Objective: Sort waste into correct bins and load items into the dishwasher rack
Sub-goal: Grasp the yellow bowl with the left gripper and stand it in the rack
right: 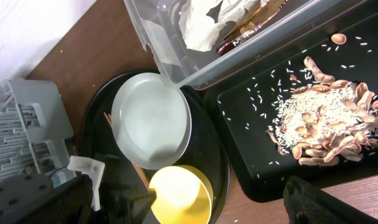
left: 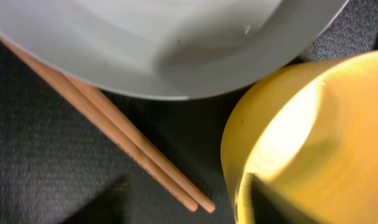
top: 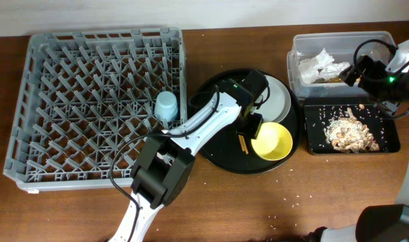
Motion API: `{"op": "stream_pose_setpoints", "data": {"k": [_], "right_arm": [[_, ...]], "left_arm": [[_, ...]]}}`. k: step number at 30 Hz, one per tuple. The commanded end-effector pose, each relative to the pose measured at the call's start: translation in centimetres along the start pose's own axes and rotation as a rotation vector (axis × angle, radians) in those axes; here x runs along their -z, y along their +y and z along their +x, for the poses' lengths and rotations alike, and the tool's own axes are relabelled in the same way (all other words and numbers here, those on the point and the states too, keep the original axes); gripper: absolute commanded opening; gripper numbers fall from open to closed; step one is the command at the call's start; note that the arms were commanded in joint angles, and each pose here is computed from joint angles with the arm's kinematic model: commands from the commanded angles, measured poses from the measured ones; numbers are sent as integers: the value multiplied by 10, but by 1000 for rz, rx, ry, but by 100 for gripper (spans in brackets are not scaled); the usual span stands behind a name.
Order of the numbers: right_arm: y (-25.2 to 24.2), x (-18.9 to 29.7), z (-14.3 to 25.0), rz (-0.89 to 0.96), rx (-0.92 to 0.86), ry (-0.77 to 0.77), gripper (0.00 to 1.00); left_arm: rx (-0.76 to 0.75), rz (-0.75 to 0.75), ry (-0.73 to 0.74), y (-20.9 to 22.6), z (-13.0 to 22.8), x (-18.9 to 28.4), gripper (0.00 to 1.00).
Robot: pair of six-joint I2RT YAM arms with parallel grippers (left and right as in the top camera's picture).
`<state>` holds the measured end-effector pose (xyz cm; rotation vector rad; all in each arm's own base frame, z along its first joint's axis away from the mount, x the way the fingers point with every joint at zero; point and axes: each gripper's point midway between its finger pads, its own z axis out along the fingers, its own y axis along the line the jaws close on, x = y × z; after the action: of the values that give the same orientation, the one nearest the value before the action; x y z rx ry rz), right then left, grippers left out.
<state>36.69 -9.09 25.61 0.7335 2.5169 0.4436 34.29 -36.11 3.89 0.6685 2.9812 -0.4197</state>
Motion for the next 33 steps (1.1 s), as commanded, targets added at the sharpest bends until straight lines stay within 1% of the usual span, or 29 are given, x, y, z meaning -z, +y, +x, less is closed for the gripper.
{"op": "stream_pose_setpoints", "data": {"k": [1,5,7,8,10,11,13,14,15,16,18,20,21,22,24,25,27,28,29,31,33], "right_arm": [[-3,2,-2,15,7,-11,98],[-3,2,-2,15,7,-11,99],[-3,2,-2,15,7,-11,99],[-3,2,-2,15,7,-11,99],[-3,2,-2,16,6,-11,99],[-3,2,-2,16,6,-11,98],[-3,2,-2,15,7,-11,99],[-3,2,-2,15,7,-11,99],[-3,2,-2,15,7,-11,99],[-3,2,-2,15,7,-11,99],[-3,2,-2,15,7,-11,99],[-3,2,-2,15,7,-11,98],[-3,2,-2,15,7,-11,98],[-3,2,-2,15,7,-11,99],[-3,2,-2,16,6,-11,98],[-3,2,-2,15,7,-11,98],[-3,2,-2,16,6,-11,98],[-3,2,-2,15,7,-11,98],[-3,2,-2,15,7,-11,98],[-3,2,-2,16,6,-11,99],[-3,2,-2,15,7,-11,99]], "left_arm": [[4,14,-4,-4,-3,-5,39],[-22,18,-13,-15,-2,-12,39],[-45,20,-8,-25,1,-19,36],[-51,5,-13,-25,1,-20,33],[-55,-12,-22,-24,0,-20,16],[-55,-12,-20,-24,1,-20,1],[-56,-11,-23,-25,0,-18,1],[-55,-8,-35,-26,-3,-10,0],[-51,-10,-75,-22,-15,20,1],[-31,-44,-130,-11,-27,51,1],[51,-253,-328,47,-58,145,0],[186,-546,-501,128,-69,224,1],[273,-754,-569,178,-68,259,1],[346,-953,-616,216,-64,286,1],[444,-1107,-694,255,-68,306,1],[456,-1165,-708,272,-74,309,1],[500,-1356,-731,294,-76,321,1],[468,-1485,-701,301,-84,321,1],[396,-1517,-646,304,-95,309,1],[352,-1532,-598,312,-105,283,1],[325,-1540,-548,320,-107,257,1]]}}
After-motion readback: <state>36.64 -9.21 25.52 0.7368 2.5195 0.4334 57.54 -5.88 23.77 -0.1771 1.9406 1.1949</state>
